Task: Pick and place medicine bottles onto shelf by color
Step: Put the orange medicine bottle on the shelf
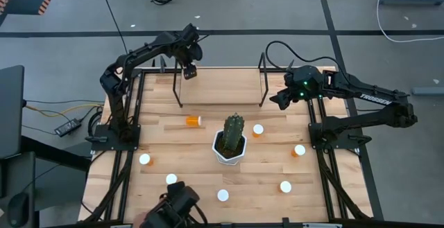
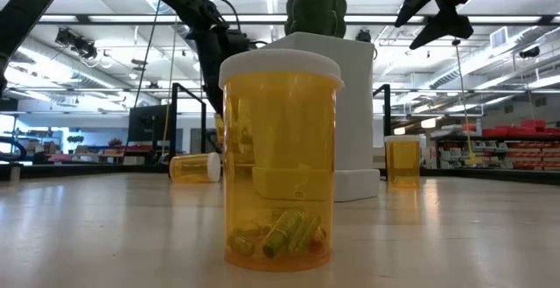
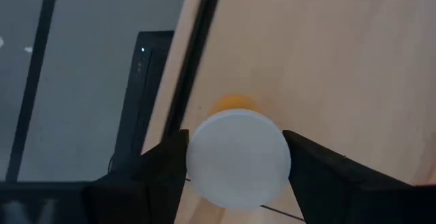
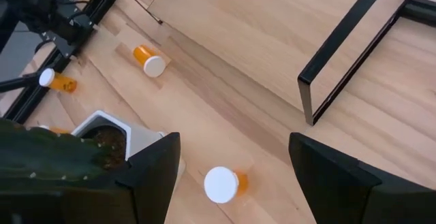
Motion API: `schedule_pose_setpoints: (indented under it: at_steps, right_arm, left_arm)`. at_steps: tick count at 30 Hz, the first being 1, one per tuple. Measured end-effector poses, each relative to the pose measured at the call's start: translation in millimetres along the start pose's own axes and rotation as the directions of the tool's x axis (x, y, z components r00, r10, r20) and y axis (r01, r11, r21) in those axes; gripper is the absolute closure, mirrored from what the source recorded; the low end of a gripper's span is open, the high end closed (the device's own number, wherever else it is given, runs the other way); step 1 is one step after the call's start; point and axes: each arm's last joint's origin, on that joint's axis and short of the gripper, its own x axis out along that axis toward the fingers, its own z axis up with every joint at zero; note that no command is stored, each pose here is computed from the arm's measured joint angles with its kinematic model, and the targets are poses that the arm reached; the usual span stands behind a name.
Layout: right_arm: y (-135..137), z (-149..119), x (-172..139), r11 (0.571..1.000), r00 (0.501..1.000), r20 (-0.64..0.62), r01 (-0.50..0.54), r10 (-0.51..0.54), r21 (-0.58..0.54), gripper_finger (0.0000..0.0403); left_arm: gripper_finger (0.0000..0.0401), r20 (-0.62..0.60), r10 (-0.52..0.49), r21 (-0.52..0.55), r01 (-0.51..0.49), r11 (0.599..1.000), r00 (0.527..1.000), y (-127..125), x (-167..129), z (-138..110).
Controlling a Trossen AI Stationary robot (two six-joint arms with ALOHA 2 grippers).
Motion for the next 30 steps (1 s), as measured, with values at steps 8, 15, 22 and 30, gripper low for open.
schedule_pose_setpoints:
  at_steps: [8,15,22,30]
  right_arm:
    - [1,-1,0,0.999,0.999,-0.031,-0.038,0.038,0.001,0.0120]
    - [1,-2,0,0.998,0.997,-0.057,-0.055,0.055,-0.003,0.0120]
    - [-1,-4,0,0.999,0.996,-0.080,-0.037,0.036,-0.014,0.0120]
    - [-1,-5,0,0.999,0.995,-0.093,-0.033,0.030,-0.029,0.0120]
  left_arm:
    - [0.0178,-0.101,-0.011,0.034,0.015,0.999,0.995,-8,29,2]
    - [0.0164,-0.120,0.036,0.080,-0.027,0.996,0.992,-13,34,7]
    - [0.0171,-0.137,0.077,0.157,-0.055,0.986,0.988,-7,34,4]
    - [0.0163,-0.144,0.077,0.157,-0.054,0.986,0.987,-8,34,4]
